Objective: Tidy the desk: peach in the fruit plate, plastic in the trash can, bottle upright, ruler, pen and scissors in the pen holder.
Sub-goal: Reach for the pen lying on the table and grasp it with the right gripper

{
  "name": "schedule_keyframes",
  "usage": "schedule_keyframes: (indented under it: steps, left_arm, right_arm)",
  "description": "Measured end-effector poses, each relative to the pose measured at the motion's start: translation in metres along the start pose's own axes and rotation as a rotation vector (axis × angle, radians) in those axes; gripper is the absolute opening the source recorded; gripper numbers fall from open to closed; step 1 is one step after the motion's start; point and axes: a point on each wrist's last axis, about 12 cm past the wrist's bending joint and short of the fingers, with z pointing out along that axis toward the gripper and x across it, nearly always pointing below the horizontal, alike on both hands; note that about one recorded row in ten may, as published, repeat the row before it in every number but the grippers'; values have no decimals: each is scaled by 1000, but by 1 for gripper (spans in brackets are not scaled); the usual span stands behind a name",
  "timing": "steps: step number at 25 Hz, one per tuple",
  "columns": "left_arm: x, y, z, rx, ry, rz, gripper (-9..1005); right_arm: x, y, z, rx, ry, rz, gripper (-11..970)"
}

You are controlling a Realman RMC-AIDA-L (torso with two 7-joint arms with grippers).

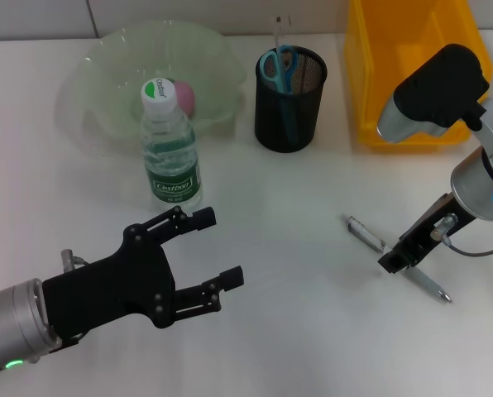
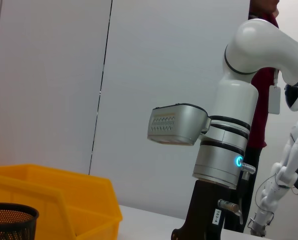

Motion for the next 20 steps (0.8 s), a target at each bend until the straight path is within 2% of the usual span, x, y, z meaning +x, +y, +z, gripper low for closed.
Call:
schedule_keyframes:
  steps: [15, 20]
  left_arm:
    - [1, -1, -1, -3, 2, -4, 829]
    - [1, -1, -1, -4, 1, -4, 829]
  right_arm:
    - [-1, 0, 5, 5, -1, -5, 346]
    - [-1, 2, 7, 3, 8, -11, 318]
